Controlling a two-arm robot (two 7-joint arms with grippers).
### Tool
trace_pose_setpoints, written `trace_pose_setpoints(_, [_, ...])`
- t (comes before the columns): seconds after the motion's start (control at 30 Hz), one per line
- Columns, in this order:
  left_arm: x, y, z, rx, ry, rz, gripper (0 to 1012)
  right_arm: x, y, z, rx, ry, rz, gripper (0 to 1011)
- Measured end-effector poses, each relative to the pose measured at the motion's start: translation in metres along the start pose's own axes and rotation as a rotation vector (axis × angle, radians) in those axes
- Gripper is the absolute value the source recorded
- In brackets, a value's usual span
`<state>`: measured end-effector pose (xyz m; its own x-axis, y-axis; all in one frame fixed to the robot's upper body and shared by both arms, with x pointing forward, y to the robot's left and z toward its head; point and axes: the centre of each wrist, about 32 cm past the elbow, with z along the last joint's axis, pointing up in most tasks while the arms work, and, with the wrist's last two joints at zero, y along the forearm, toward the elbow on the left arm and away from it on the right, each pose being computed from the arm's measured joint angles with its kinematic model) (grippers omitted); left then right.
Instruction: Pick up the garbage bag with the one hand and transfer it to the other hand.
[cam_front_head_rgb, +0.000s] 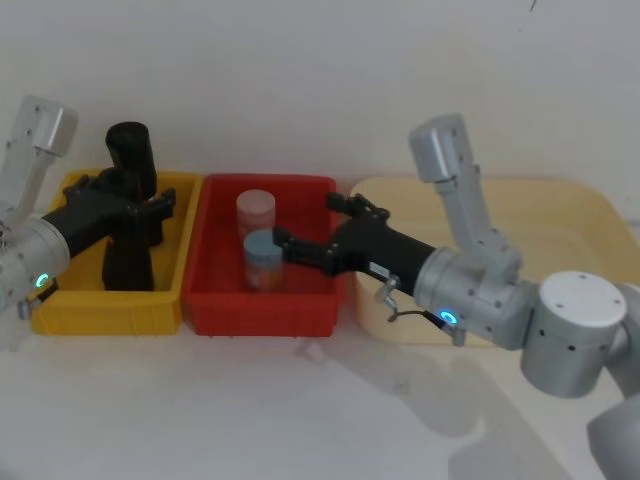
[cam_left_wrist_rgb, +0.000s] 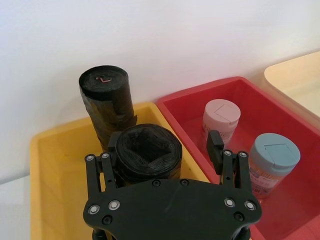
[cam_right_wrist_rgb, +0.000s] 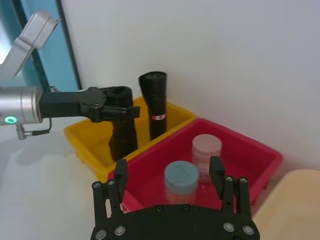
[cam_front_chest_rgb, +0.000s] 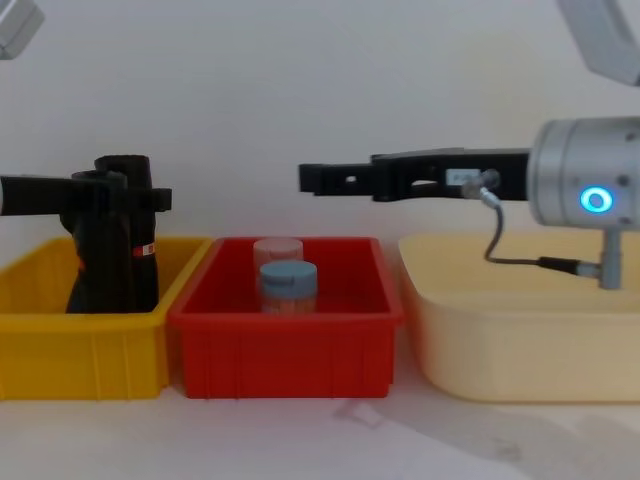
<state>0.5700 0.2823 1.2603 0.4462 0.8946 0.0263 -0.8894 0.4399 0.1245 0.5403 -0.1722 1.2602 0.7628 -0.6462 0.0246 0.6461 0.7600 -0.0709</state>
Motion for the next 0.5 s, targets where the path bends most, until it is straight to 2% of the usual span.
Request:
trace_pose_setpoints(0.27, [-0.0004, -0.001, 0.0001, 0.001, -0.002, -0.001, 1001, 0.003, 0.023, 0.002, -0.028, -0.011, 0.05, 1001])
trace_pose_setpoints(0.5, [-0.0005, -0.0014, 0.0003, 0.0, -0.003, -0.001, 1001, 0.007, 0.041, -0.001, -0.067, -0.017, 0.065, 1001])
